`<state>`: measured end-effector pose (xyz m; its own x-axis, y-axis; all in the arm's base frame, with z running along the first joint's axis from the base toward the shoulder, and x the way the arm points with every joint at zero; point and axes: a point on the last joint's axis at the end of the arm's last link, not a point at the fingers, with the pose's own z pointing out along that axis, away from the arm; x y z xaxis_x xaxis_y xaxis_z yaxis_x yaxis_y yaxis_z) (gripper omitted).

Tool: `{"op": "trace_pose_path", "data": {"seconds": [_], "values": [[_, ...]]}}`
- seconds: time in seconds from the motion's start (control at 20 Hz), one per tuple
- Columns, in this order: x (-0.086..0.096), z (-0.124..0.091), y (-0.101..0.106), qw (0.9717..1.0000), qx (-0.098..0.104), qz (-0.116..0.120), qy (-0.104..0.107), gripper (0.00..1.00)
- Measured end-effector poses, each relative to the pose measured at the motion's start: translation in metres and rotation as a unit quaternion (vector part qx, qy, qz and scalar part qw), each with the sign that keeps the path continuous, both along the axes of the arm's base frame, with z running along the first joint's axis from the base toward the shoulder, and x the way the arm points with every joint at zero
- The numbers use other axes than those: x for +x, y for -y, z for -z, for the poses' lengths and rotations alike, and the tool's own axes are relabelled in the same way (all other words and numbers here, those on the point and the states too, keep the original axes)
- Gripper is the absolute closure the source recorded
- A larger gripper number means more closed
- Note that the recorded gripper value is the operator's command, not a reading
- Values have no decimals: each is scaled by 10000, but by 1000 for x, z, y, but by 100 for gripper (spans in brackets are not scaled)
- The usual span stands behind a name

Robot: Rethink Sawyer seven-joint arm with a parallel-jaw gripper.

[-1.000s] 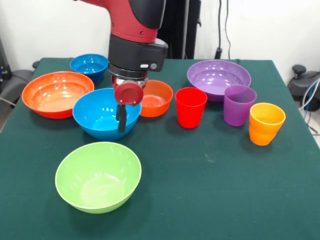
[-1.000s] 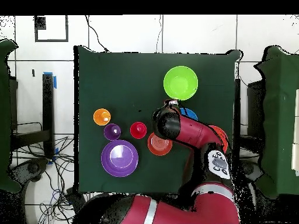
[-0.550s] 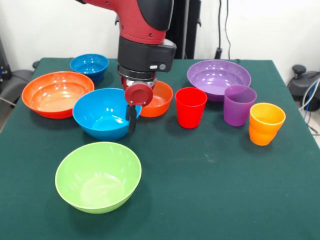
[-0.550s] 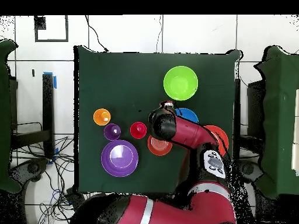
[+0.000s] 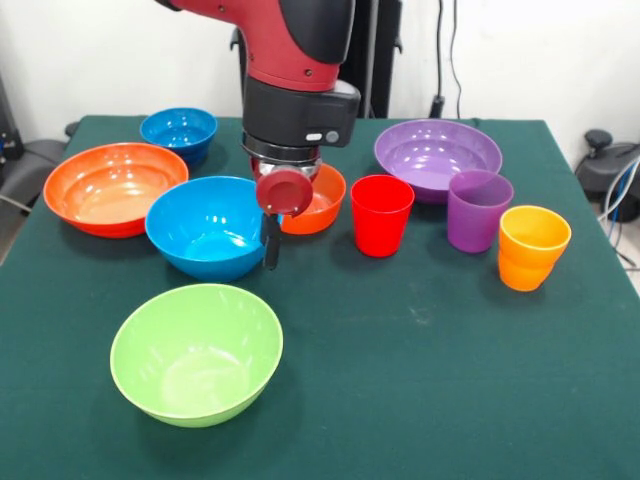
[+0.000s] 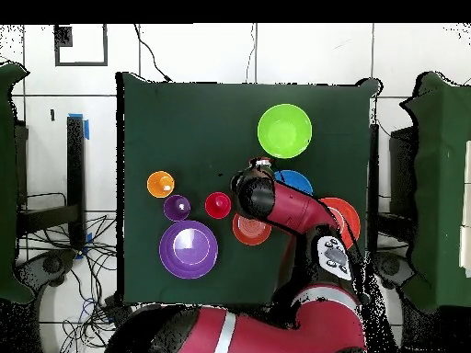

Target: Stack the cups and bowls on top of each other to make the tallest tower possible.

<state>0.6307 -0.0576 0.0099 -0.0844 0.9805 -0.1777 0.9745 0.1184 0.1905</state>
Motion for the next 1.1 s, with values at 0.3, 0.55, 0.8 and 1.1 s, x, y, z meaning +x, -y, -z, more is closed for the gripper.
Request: {"op": "trace_pose_path", "data": {"seconds": [0.3, 0.55, 0.8, 1.1], "values": [[-1, 1, -4, 10000, 41, -10, -31, 0], [-4, 4, -12, 9997, 169, -28, -197, 0], [-12, 11, -21, 9984, 317, -90, -466, 0], [-25, 22, -33, 9961, 374, -345, -719, 0]]}}
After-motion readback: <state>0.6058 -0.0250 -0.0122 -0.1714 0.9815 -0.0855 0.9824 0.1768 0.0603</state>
